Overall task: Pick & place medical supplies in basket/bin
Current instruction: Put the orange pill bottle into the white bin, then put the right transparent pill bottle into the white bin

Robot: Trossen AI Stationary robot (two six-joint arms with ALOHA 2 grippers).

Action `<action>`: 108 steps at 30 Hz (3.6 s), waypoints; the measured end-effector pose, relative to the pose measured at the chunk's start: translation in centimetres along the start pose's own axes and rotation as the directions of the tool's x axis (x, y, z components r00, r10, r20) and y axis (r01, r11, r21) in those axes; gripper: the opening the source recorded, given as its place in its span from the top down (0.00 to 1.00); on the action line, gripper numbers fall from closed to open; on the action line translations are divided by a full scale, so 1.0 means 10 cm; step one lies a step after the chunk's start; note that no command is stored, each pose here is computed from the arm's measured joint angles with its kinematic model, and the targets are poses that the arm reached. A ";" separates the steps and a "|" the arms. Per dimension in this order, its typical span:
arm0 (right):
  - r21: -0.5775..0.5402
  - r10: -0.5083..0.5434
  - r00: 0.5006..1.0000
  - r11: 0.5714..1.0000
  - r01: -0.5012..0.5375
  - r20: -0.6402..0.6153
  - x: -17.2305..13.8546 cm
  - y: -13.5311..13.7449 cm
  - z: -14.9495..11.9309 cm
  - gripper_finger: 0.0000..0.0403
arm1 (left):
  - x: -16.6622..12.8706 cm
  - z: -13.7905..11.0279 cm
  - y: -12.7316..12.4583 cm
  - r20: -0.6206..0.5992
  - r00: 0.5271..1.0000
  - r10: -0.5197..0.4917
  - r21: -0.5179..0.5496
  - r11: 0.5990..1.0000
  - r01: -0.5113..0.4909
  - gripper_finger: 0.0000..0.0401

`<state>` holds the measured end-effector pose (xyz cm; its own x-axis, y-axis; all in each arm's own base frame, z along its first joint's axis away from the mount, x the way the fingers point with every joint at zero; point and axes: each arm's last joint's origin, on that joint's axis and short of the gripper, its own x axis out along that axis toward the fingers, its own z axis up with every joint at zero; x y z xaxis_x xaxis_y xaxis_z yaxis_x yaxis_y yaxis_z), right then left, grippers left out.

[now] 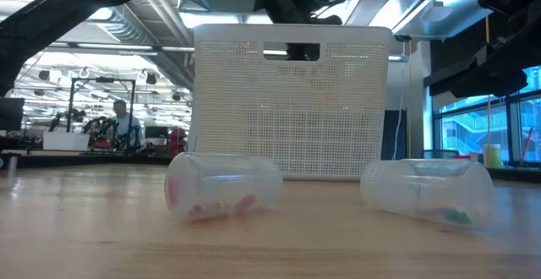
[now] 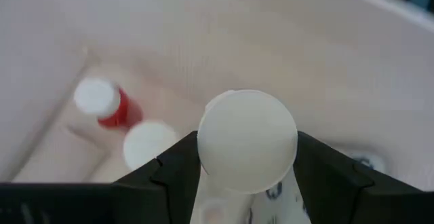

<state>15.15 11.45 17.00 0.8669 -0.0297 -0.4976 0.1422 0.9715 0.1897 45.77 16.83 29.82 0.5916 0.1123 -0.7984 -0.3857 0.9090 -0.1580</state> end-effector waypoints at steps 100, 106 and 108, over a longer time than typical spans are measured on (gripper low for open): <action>0.005 -0.127 0.753 0.987 0.163 0.646 0.11 -0.23 0.93 0.38 | -1.06 0.29 -0.81 0.451 0.821 -0.350 0.154 0.937 0.315 0.33; 0.042 -0.201 0.743 0.973 0.227 0.639 0.30 -0.42 0.96 0.38 | -1.34 0.23 -1.06 0.471 0.782 -0.408 0.170 0.912 0.373 0.33; 0.047 -0.223 0.755 0.968 0.247 0.616 0.37 -0.46 0.93 0.38 | -1.39 0.20 -1.13 0.468 0.775 -0.424 0.183 0.905 0.385 0.33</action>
<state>22.20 4.70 22.17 0.9176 -0.3837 0.1036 0.3741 0.9219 0.1009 43.37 5.79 43.84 0.9537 -0.1105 -0.2796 0.0081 0.9390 -0.3437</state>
